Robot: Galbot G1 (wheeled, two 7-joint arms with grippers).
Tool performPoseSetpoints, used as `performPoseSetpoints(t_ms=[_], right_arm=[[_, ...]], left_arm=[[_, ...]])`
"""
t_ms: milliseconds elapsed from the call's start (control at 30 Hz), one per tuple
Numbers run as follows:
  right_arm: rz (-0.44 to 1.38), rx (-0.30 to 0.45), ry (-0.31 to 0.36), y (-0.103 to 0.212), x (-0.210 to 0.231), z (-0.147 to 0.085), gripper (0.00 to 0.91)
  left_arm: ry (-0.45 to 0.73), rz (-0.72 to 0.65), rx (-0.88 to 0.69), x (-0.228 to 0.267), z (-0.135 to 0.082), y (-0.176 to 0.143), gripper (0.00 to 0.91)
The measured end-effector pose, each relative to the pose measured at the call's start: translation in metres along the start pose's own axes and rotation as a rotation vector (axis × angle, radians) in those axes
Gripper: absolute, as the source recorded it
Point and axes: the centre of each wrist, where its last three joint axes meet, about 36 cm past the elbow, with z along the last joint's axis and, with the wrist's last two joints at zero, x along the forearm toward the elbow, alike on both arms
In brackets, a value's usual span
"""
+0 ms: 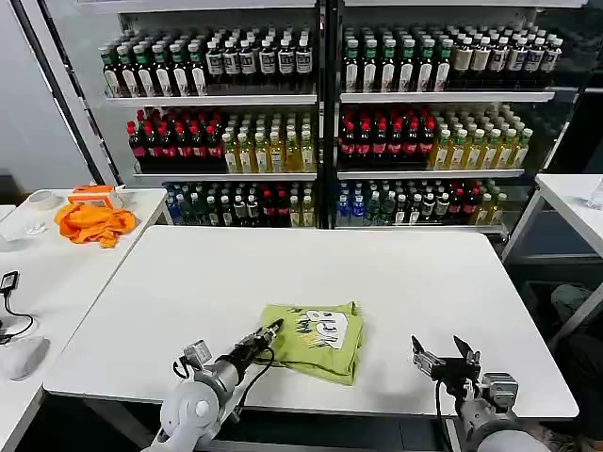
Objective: Fold and organize the clothes.
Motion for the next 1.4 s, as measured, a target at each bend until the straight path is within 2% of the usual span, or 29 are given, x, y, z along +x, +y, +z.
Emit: performPoseSetpoints(t_ms=[267, 500, 667, 800, 900, 1000, 1067, 1133, 1400], right_arm=[[0.002, 0.008, -0.007, -0.003, 0.001, -0.005, 0.907], [-0.003, 0.002, -0.007, -0.002, 0.000, -0.005, 0.907], [-0.012, -0.007, -0.014, 0.002, -0.003, -0.005, 0.907], [-0.023, -0.014, -0.015, 0.007, -0.006, -0.004, 0.907], [-0.035, -0.020, -0.018, 0.011, -0.009, -0.003, 0.907], [-0.044, -0.023, -0.020, 0.015, -0.012, -0.003, 0.907], [-0.047, -0.024, -0.020, 0.016, -0.013, -0.002, 0.907], [-0.047, -0.024, -0.022, 0.017, -0.013, -0.002, 0.907], [-0.043, -0.023, -0.023, 0.016, -0.009, 0.000, 0.907]], left_arm=[[-0.018, 0.035, 0.116, 0.010, -0.015, 0.002, 0.020], [-0.092, 0.042, 0.177, 0.042, -0.051, 0.013, 0.020], [-0.168, -0.009, 0.137, 0.081, -0.093, 0.034, 0.020], [-0.241, -0.073, 0.044, 0.123, -0.140, 0.049, 0.020], [-0.283, -0.112, -0.058, 0.154, -0.174, 0.048, 0.020], [-0.299, -0.127, -0.163, 0.174, -0.193, 0.036, 0.020], [-0.293, -0.128, -0.232, 0.179, -0.195, 0.026, 0.020], [-0.266, -0.132, -0.298, 0.177, -0.188, 0.018, 0.020], [-0.127, -0.179, -0.518, 0.131, -0.129, 0.009, 0.020]])
